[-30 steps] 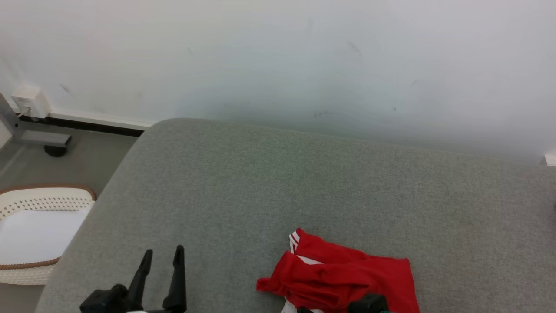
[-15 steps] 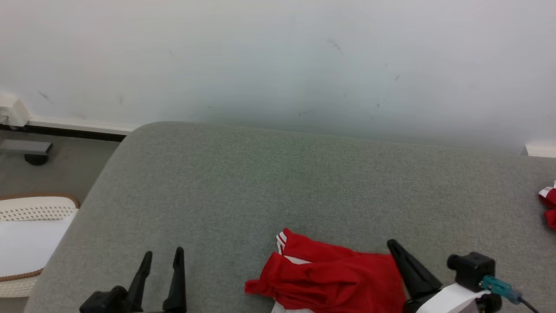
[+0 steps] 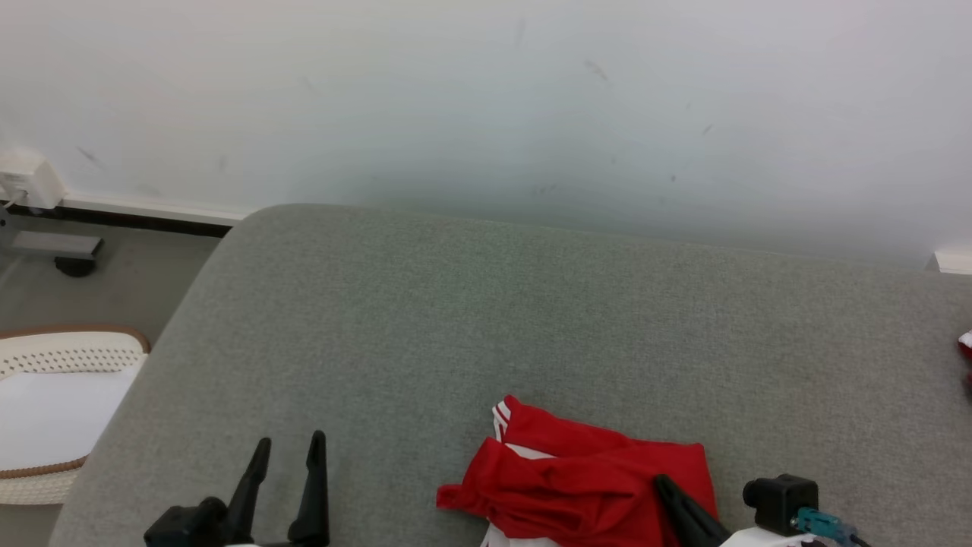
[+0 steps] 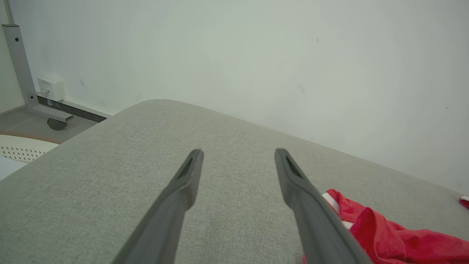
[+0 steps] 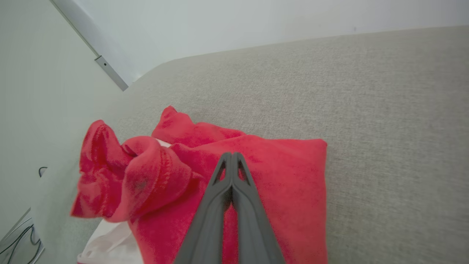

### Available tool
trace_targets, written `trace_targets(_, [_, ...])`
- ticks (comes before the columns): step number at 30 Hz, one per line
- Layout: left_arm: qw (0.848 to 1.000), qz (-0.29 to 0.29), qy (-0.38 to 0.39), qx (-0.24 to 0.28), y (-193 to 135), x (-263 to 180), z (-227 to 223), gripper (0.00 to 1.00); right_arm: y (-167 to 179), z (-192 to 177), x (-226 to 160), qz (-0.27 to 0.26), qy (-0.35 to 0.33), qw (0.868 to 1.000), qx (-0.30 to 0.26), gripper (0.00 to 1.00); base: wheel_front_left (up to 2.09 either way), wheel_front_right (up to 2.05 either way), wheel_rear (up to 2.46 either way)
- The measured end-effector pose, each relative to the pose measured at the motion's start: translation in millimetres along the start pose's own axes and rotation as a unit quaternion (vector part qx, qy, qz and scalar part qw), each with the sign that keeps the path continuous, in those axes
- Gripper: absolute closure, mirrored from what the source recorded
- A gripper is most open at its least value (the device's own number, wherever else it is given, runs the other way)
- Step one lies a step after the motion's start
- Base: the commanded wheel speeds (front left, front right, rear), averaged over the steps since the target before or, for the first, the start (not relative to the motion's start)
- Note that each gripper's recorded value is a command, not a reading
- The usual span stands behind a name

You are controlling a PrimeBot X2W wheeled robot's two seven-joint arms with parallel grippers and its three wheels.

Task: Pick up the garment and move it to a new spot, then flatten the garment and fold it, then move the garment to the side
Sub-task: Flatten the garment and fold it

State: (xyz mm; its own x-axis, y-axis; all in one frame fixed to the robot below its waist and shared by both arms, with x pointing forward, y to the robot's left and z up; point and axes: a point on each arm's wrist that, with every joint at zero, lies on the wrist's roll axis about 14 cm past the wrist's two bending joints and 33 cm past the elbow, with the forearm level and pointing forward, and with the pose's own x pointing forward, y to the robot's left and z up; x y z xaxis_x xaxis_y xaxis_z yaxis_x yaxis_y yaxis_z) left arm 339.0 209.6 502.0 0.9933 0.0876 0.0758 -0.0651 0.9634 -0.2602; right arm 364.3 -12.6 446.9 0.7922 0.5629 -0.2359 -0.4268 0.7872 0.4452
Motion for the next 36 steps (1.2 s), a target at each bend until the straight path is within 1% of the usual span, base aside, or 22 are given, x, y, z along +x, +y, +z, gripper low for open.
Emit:
trace_targets(5, [1.000, 0.008, 0.001, 0.001, 5, -3, 0, 0.00, 26, -28, 8, 0.036, 0.052, 0.998, -0.003, 1.00, 0.00, 0.00, 0.00])
trace_targets(10, [1.000, 0.020, 0.001, 0.001, 13, -6, 0, 0.00, 65, -45, 16, 0.096, 0.087, 0.991, -0.023, 1.00, 0.00, 0.00, 0.00])
trace_targets(15, [0.999, 0.034, 0.003, 0.000, 21, -10, -1, 0.00, 99, -69, 17, 0.151, 0.139, 0.978, -0.041, 1.00, 0.00, 0.00, 0.00])
trace_targets(19, [0.999, 0.042, 0.005, 0.000, 25, -12, -2, 0.00, 116, -92, 10, 0.182, 0.183, 0.965, -0.046, 1.00, 0.00, 0.00, 0.00])
trace_targets(22, [0.999, 0.046, 0.006, 0.001, 27, -11, -2, 0.00, 133, -84, 13, 0.208, 0.169, 0.963, -0.037, 1.00, 0.00, 0.00, 0.00])
trace_targets(25, [0.999, 0.047, 0.005, 0.001, 27, -9, -1, 0.00, 146, -67, 17, 0.226, 0.133, 0.965, -0.020, 1.00, 0.00, 0.00, 0.00])
trace_targets(28, [0.999, 0.040, 0.005, -0.001, 23, -6, -2, 0.00, 148, -48, 20, 0.226, 0.098, 0.969, -0.001, 1.00, 0.00, 0.00, 0.00])
trace_targets(30, [0.999, 0.033, 0.005, -0.002, 19, -3, -2, 0.00, 139, -42, 22, 0.214, 0.088, 0.973, 0.007, 1.00, 0.00, 0.00, 0.00])
trace_targets(32, [1.000, 0.025, 0.005, -0.003, 13, 0, -3, 0.00, 124, -36, 22, 0.195, 0.081, 0.978, 0.006, 1.00, 0.00, 0.00, 0.00])
trace_targets(33, [1.000, 0.020, 0.005, -0.004, 10, 2, -3, 0.00, 114, -31, 22, 0.185, 0.075, 0.980, 0.001, 0.95, 0.00, 0.00, 0.00])
trace_targets(34, [1.000, 0.015, 0.004, -0.004, 7, 4, -3, 0.00, 105, -24, 23, 0.173, 0.061, 0.983, -0.001, 0.93, 0.00, 0.00, 0.00])
trace_targets(35, [1.000, 0.011, 0.004, -0.005, 5, 5, -2, 0.00, 94, -17, 22, 0.160, 0.050, 0.986, -0.002, 0.95, 0.00, 0.00, 0.00])
trace_targets(36, [1.000, 0.007, 0.003, -0.005, 2, 7, -2, 0.00, 83, -10, 21, 0.147, 0.039, 0.988, -0.003, 0.94, 0.00, 0.00, 0.00])
